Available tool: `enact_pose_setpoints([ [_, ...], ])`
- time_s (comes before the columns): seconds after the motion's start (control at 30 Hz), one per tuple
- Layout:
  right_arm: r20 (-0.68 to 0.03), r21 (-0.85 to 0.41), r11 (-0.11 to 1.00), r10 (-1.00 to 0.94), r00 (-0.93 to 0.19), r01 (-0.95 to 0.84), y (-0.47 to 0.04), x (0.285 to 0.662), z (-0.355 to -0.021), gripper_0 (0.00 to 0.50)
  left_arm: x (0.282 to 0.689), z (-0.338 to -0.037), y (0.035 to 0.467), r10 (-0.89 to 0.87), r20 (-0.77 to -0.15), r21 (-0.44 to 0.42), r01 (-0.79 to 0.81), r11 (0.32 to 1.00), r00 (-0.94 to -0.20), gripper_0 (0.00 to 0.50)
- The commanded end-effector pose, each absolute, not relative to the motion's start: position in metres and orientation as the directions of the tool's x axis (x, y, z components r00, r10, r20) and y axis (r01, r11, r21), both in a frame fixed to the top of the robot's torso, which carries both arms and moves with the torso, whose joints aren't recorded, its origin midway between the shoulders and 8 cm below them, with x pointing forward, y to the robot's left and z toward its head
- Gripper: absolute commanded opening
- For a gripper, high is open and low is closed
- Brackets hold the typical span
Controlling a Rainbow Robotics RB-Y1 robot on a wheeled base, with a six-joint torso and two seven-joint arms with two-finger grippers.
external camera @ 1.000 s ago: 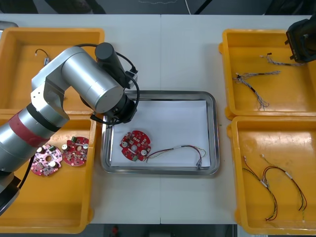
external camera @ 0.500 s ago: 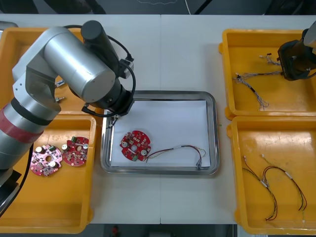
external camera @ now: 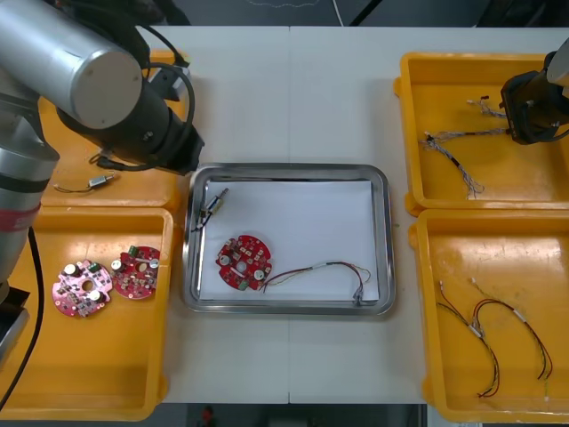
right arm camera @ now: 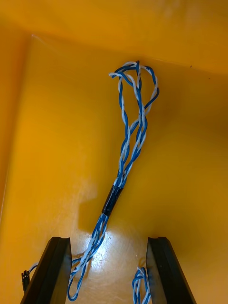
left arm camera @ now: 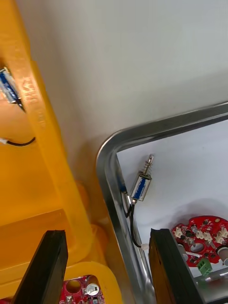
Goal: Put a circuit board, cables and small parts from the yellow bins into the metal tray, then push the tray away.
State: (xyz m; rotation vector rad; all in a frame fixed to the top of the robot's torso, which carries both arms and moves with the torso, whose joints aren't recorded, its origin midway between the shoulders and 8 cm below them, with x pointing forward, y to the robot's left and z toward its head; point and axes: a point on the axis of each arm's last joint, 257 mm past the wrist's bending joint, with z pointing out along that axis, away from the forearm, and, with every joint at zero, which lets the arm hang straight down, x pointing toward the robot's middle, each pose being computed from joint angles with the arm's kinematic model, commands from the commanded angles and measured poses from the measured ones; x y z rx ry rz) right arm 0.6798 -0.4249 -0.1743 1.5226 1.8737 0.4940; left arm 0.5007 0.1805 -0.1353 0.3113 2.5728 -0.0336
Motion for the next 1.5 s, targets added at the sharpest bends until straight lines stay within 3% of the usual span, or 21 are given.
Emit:
enact_pose_setpoints([
  [0.03,-0.258,0.665,0.246,0.962,-0.092,0.705,-0.420,0.683,-0.177,0.457,0.511,-0.092,0.205,0.091,-0.584,-0.006,0.116,0.993,-0.807,0.500],
  [0.3,-0.292,0.624,0.298,0.946,-0.138,0.723,-0.423,0.679,-0.157,0.456,0.524,-0.077,0.258,-0.011,-0.583,-0.027,0.006,1.000,-0.812,0.500],
  [0.47,-0.322,0.585,0.352,0.928,-0.188,0.731,-0.423,0.674,-0.125,0.456,0.539,-0.072,0.298,-0.084,-0.582,-0.011,-0.095,0.995,-0.809,0.500],
  [0.83,-0.370,0.527,0.452,0.885,-0.284,0.720,-0.415,0.658,-0.067,0.456,0.573,-0.068,0.343,-0.166,-0.589,-0.027,-0.186,0.982,-0.791,0.500],
  [1.17,-0.535,0.380,0.717,0.685,-0.494,0.584,-0.416,0.654,-0.044,0.454,0.602,-0.075,0.370,-0.193,-0.621,-0.044,-0.213,0.976,-0.760,0.500],
  [1.5,-0.666,0.183,0.912,0.389,-0.637,0.366,-0.407,0.673,-0.056,0.456,0.630,-0.087,0.399,-0.153,-0.635,-0.026,-0.178,0.984,-0.758,0.500],
])
